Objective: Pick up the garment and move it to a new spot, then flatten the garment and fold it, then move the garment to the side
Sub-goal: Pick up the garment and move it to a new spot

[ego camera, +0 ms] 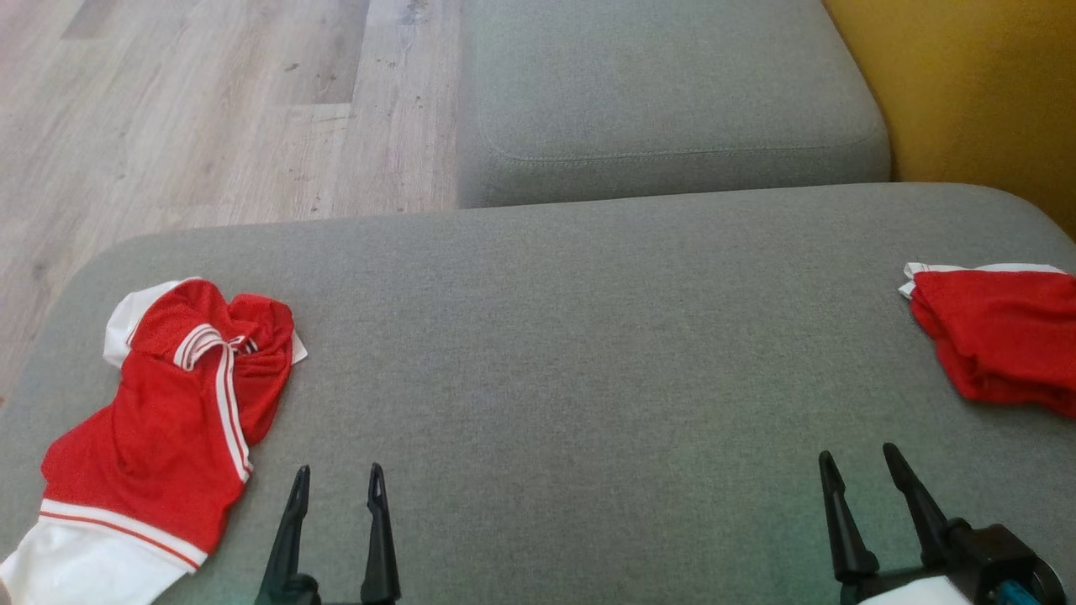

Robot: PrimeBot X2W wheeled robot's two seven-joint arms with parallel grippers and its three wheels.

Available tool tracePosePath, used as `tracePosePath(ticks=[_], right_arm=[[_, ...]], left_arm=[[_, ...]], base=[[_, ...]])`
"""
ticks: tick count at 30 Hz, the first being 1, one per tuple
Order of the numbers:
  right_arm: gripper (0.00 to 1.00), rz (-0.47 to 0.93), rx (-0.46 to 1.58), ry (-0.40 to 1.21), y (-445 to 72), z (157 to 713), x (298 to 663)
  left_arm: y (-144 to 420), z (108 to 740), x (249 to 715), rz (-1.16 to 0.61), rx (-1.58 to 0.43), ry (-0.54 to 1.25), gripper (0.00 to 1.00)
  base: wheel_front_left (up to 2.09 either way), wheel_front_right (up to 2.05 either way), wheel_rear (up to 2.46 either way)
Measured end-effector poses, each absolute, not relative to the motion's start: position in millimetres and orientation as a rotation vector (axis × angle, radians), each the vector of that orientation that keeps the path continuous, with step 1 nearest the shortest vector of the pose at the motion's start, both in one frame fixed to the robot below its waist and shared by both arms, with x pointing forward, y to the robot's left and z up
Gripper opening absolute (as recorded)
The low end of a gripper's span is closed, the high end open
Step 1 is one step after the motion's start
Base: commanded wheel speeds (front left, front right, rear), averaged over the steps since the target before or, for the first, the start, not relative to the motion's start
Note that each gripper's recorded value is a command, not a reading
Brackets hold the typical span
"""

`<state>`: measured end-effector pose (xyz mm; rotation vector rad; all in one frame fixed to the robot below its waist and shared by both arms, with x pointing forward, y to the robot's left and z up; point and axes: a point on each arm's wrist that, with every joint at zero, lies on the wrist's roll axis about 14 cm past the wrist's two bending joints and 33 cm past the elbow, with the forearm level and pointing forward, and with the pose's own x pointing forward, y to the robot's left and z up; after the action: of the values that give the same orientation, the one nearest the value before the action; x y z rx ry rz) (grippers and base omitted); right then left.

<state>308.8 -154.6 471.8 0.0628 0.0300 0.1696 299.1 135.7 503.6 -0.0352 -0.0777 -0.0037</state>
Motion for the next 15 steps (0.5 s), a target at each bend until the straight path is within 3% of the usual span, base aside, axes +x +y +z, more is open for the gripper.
tracePosePath(ticks=[15], right_arm=[[1.00, 0.194, 0.061, 0.041, -147.1, 469.0, 310.3]], left_arm=[[140.0, 502.5, 296.8, 0.007, -0.029, -0.076, 1.00]], base=[[0.00, 0.00, 0.00]])
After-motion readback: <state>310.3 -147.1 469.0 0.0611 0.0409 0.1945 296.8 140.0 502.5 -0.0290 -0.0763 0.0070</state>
